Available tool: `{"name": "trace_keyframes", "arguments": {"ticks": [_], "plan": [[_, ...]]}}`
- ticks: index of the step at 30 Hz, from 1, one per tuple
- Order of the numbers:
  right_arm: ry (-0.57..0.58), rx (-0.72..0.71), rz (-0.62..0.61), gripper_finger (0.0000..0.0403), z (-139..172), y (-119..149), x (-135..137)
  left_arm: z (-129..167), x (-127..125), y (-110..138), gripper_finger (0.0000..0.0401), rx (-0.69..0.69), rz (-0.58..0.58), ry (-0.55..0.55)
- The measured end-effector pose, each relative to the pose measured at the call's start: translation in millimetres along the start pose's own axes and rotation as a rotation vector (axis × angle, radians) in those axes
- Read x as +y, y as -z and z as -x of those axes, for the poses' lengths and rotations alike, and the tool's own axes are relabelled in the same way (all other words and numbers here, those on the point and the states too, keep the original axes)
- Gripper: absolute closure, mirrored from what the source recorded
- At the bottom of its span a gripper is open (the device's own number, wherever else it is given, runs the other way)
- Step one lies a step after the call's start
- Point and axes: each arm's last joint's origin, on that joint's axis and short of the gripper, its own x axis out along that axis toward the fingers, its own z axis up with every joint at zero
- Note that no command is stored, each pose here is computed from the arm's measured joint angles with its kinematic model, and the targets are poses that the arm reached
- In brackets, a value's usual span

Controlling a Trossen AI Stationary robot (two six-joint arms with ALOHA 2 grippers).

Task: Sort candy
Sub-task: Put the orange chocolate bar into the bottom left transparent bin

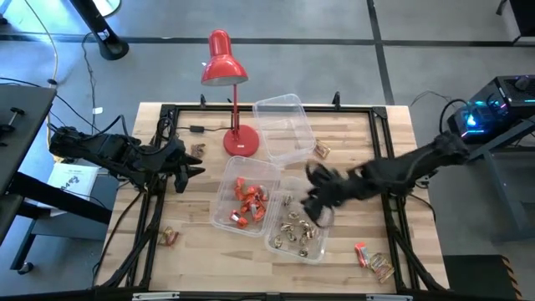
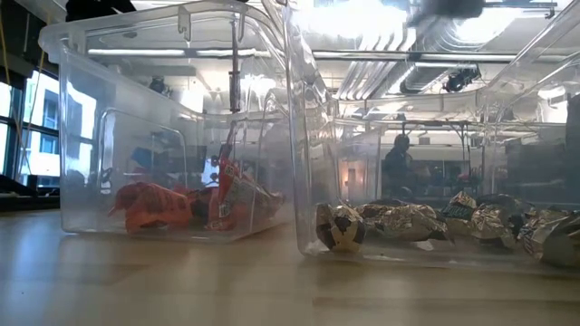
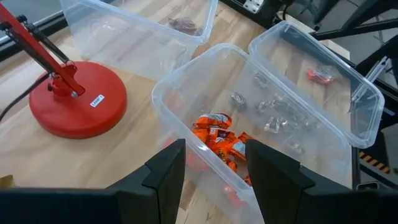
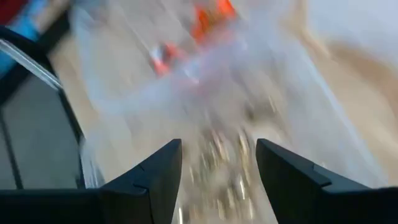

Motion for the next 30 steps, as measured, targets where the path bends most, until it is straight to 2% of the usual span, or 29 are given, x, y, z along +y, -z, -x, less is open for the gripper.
{"name": "trace_keyframes", "arguments": {"ticks": [7, 13, 17, 21, 25, 30], "plan": [[0.283, 0.253, -0.242, 0.0202, 39.6, 91.5, 0.6, 0.0, 0.0, 0.1, 0.024, 0.002, 0.04, 0.001], [0.462, 0.427, -0.352, 0.0202, 34.5, 159.6, 2.1, 0.0, 0.0, 0.1, 0.024, 0.002, 0.041, 0.002], [0.449, 0.497, -0.47, 0.0201, 12.7, 195.8, -8.0, 0.1, 0.0, 0.0, 0.024, 0.002, 0.057, 0.002], [0.428, 0.545, -0.536, 0.0201, -12.1, 216.9, -26.3, 0.1, -0.1, 0.0, 0.024, 0.001, 0.058, 0.002], [0.476, 0.537, -0.586, 0.0201, -32.0, 225.0, -50.7, 0.0, -0.1, 0.0, 0.024, 0.002, 0.058, 0.002], [0.42, 0.604, -0.602, 0.0201, -50.6, 232.5, -67.3, 0.1, -0.1, -0.1, 0.024, 0.001, 0.066, 0.002]]}}
